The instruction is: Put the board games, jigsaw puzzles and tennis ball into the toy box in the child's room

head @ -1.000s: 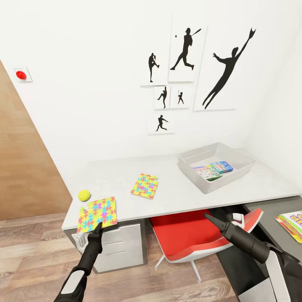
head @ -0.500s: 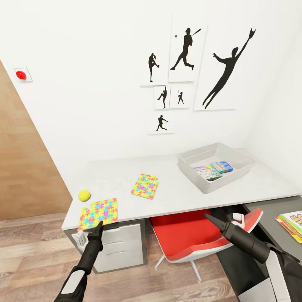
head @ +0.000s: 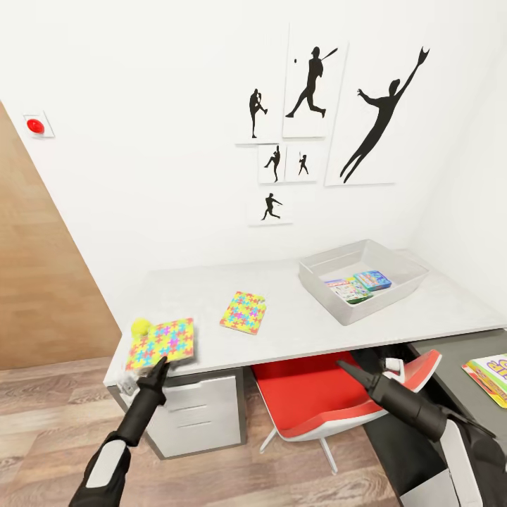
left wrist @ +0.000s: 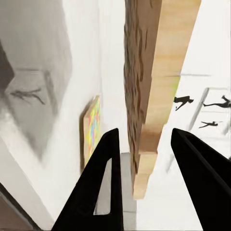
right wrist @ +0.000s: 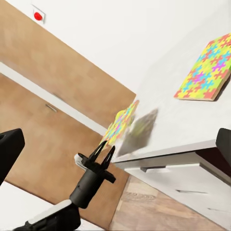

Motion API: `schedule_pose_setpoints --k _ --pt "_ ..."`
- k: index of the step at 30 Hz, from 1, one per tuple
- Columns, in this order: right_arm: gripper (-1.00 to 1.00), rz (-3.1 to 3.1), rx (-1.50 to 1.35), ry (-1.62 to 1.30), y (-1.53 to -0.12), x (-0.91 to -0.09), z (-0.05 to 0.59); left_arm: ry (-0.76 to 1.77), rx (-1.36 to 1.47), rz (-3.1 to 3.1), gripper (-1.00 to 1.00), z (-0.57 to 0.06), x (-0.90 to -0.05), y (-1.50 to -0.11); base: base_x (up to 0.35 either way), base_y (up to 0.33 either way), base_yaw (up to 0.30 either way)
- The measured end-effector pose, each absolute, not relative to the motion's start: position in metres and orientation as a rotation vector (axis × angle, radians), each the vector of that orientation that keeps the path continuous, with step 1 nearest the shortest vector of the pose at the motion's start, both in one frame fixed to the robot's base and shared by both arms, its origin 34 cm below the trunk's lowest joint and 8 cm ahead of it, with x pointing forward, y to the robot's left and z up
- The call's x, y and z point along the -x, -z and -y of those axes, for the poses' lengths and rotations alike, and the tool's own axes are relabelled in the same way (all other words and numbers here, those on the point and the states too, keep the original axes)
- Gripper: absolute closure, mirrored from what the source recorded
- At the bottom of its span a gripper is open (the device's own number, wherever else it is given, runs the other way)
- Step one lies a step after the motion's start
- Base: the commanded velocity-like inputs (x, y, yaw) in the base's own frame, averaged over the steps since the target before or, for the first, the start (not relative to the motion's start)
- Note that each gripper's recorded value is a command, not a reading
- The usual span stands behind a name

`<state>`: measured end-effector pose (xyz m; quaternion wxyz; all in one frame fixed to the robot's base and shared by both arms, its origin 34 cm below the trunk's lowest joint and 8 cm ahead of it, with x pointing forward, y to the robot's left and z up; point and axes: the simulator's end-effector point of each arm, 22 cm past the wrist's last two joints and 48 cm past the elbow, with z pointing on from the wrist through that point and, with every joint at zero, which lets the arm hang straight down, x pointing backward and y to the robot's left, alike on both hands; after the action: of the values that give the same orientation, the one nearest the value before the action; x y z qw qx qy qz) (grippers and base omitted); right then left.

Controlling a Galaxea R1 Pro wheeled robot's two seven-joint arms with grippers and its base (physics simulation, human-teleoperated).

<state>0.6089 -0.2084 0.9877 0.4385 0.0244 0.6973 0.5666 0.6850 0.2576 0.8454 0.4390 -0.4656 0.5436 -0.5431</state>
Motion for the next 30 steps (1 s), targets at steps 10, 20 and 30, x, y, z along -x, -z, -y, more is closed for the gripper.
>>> schedule_pose_setpoints --k 10,20,30 --pt "-1.00 -1.730 -0.026 -1.410 -0.987 -0.608 0.198 1.527 0.945 -1.429 1.00 -0.287 -0.663 -0.919 0.000 0.000 0.000" --pt "-1.00 -1.728 -0.025 -1.412 -0.988 -0.608 0.198 1.582 0.808 -1.622 1.00 -0.316 -0.648 -0.944 0.000 0.000 0.000" --pt "-1.00 -1.728 -0.024 -1.410 -0.988 -0.608 0.199 1.556 0.668 -1.790 1.00 -0.313 -0.644 -0.946 0.000 0.000 0.000"
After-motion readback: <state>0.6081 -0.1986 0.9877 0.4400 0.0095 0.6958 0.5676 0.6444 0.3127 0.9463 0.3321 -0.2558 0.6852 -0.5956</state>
